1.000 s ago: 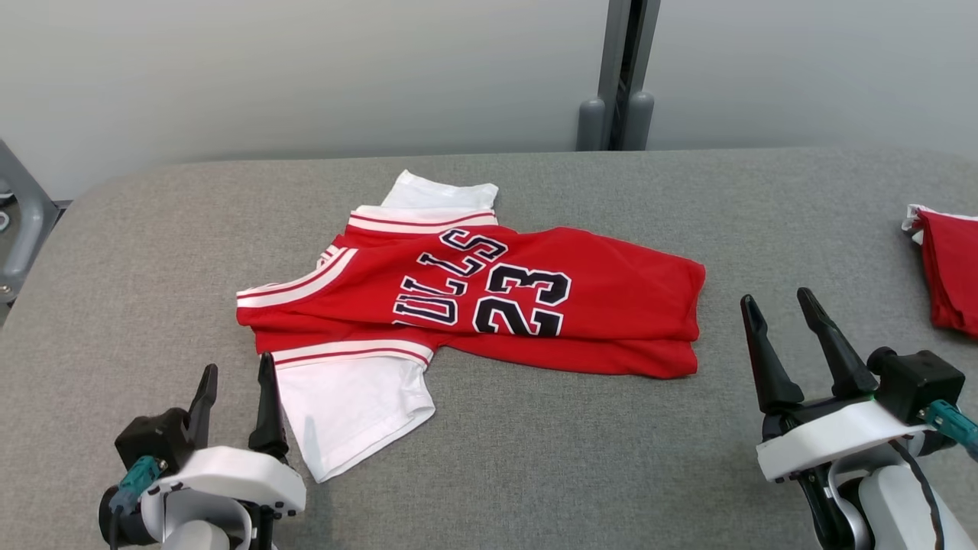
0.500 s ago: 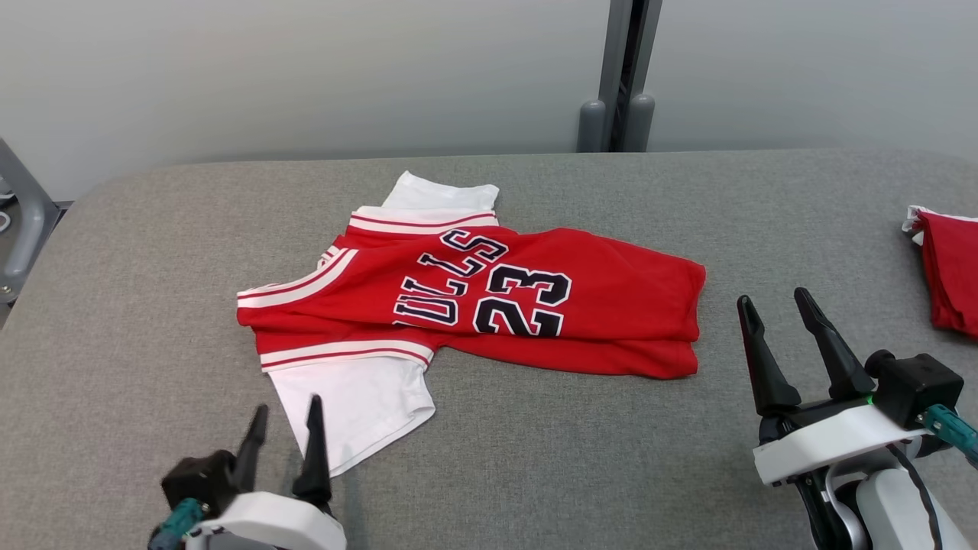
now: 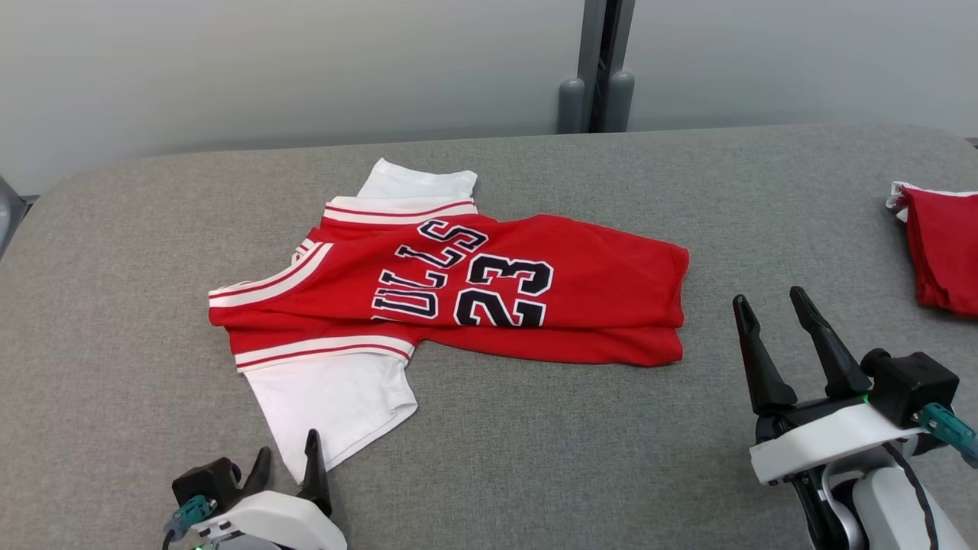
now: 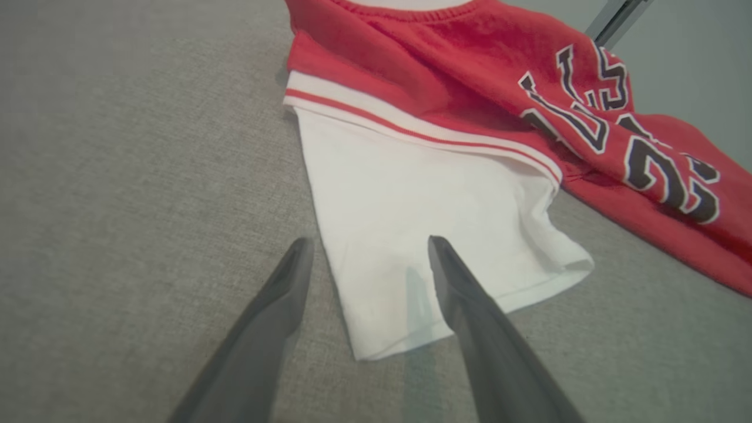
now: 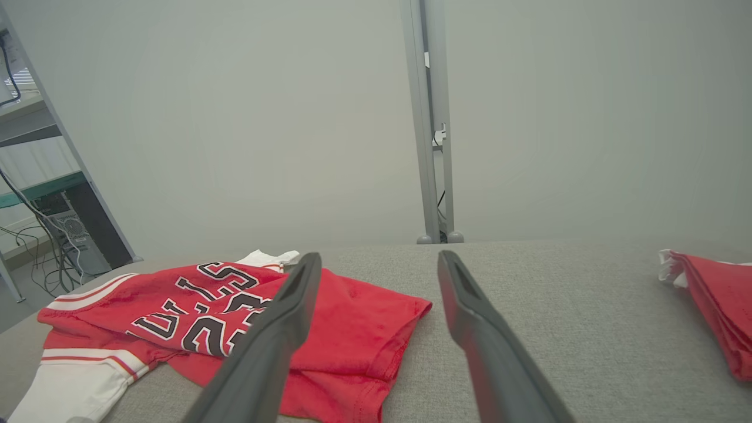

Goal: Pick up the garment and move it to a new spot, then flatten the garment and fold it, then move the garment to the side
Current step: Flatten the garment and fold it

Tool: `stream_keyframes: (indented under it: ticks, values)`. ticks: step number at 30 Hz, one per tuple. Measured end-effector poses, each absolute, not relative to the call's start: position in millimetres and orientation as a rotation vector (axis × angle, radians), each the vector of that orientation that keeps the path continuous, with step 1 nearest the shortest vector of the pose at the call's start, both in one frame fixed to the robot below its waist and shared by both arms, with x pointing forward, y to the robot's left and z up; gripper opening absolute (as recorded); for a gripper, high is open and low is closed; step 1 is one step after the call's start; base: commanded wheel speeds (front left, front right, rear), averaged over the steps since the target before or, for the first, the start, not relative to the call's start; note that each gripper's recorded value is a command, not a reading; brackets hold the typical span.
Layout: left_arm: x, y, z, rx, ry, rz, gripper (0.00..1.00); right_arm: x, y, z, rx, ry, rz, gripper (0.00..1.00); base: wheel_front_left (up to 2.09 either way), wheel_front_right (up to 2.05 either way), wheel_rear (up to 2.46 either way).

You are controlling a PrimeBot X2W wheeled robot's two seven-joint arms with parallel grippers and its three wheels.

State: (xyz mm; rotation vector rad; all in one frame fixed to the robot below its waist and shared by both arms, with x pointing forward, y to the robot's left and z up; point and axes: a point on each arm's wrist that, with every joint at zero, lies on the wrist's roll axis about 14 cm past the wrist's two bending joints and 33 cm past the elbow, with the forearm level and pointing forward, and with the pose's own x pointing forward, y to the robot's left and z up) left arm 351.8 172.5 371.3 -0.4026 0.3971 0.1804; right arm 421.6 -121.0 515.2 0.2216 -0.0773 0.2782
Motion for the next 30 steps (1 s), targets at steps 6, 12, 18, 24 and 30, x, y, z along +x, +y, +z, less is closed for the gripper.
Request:
stream_keyframes:
  ticks: [6, 12, 18, 24, 30]
  values:
    - [351.2, 166.0, 353.6, -0.401, 0.481, 0.174, 1.00, 423.6, -125.0, 511.9, 0.222, -0.070, 0.266, 1.00, 0.00, 0.00, 0.00]
    - [354.5, 158.0, 349.9, -0.407, 0.509, 0.129, 0.00, 425.9, -125.3, 511.5, 0.223, -0.071, 0.264, 1.00, 0.00, 0.00, 0.00]
    - [355.2, 164.5, 355.9, -0.391, 0.479, 0.126, 0.00, 428.4, -120.7, 513.0, 0.227, -0.074, 0.273, 1.00, 0.00, 0.00, 0.00]
    - [363.0, 206.6, 383.4, -0.321, 0.362, 0.192, 0.00, 427.4, -111.8, 513.1, 0.232, -0.070, 0.289, 1.00, 0.00, 0.00, 0.00]
    - [353.1, 235.6, 404.1, -0.268, 0.286, 0.226, 0.00, 425.5, -101.7, 513.6, 0.232, -0.065, 0.307, 1.00, 0.00, 0.00, 0.00]
